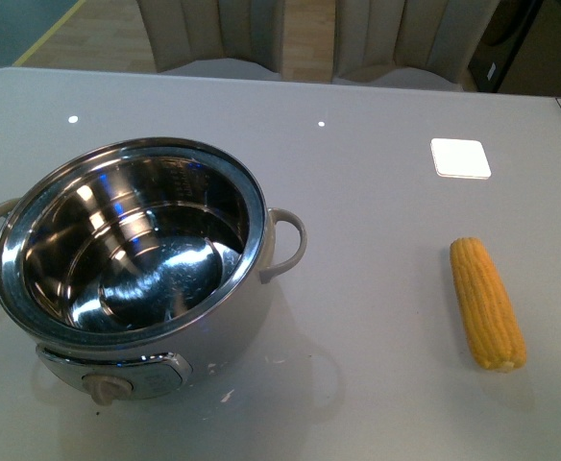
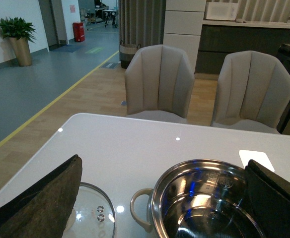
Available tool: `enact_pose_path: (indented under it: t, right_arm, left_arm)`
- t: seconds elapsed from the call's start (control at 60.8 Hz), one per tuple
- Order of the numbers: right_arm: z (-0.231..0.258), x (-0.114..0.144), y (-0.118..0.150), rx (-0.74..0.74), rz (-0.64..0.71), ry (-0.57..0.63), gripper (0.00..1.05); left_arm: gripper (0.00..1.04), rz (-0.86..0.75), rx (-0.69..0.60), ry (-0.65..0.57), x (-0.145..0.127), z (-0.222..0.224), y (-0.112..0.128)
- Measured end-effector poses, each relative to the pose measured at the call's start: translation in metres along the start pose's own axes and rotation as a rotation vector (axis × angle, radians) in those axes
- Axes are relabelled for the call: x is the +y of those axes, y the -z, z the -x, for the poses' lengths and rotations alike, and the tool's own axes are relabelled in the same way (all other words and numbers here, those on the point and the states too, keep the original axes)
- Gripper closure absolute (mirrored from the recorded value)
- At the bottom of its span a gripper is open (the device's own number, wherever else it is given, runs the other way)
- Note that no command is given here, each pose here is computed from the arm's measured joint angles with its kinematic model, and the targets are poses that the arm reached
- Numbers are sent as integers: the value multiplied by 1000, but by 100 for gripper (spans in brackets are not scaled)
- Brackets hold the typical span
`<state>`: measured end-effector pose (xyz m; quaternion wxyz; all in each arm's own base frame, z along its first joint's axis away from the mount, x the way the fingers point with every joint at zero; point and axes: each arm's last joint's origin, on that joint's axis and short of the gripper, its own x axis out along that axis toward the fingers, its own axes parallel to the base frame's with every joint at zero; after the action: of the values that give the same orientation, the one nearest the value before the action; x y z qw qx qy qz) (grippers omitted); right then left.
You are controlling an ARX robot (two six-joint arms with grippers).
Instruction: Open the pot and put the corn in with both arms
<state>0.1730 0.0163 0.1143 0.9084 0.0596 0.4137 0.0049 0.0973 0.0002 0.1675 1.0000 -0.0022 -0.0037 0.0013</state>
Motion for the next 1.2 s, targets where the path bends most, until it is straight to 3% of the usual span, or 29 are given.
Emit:
enact_pose_path:
  t: [0.395,1.003,1.068,1.2]
  right_arm:
    - [-104,11,-9,135,79,-15,9]
    - [-181,23,-22,194,149,53,9]
    - [-186,22,-20,208,153,60,15]
    - [-190,20,-11,242,168,63,41]
  left_arm:
    - [7,0,0,0,0,0,0]
    - [7,0,0,0,0,0,0]
    - [7,0,0,0,0,0,0]
    - [7,0,0,0,0,0,0]
